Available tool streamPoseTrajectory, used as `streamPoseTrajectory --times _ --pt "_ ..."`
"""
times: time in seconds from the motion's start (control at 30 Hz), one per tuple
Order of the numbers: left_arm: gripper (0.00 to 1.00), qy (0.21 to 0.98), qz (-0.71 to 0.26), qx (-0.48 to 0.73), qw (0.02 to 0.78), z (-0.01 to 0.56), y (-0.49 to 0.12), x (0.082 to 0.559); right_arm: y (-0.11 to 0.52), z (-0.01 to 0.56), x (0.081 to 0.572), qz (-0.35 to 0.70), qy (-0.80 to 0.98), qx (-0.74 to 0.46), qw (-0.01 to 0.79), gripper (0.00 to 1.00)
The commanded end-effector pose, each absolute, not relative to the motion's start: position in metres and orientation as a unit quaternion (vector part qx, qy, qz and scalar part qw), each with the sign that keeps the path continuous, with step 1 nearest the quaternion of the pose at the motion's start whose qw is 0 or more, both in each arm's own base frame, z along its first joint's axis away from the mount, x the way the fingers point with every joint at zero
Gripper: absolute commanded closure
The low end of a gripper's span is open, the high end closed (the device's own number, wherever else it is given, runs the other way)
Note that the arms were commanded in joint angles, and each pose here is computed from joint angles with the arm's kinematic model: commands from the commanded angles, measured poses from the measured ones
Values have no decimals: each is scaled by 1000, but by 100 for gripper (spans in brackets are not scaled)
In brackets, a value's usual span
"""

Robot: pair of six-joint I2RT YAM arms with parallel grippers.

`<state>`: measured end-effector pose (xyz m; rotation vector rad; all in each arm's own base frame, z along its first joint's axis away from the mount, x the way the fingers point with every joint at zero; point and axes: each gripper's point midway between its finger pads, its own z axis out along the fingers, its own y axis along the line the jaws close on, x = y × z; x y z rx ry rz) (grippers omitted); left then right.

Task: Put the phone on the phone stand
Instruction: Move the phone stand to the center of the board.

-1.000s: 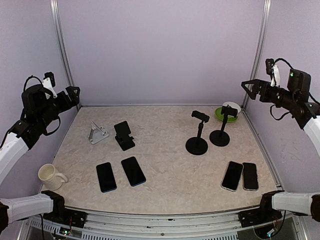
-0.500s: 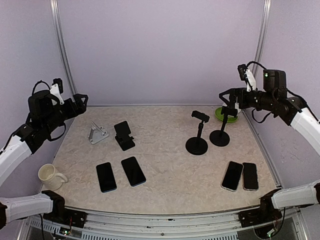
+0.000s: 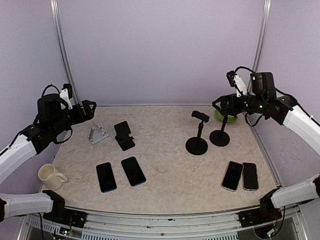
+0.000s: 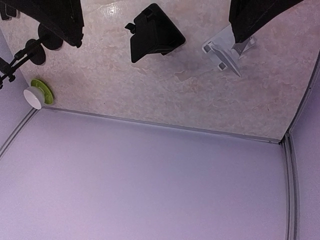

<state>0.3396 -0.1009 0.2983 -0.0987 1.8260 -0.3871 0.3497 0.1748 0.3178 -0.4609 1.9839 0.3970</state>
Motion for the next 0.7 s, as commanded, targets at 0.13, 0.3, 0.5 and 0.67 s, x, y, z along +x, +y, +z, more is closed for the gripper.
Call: streamPoseTrajectory --times 0.13,0.3,0.5,0.67 --pt "1 786 -180 -29 591 289 -113 343 195 302 354 155 834 -214 484 2" --pt "1 788 -183 -22 587 287 -117 344 203 287 356 158 843 -216 466 4" --pt "1 790 -186 -19 584 283 -119 345 211 278 356 166 847 -221 453 6" --pt "1 796 -191 -17 574 273 -123 345 216 273 355 168 849 -226 448 6"
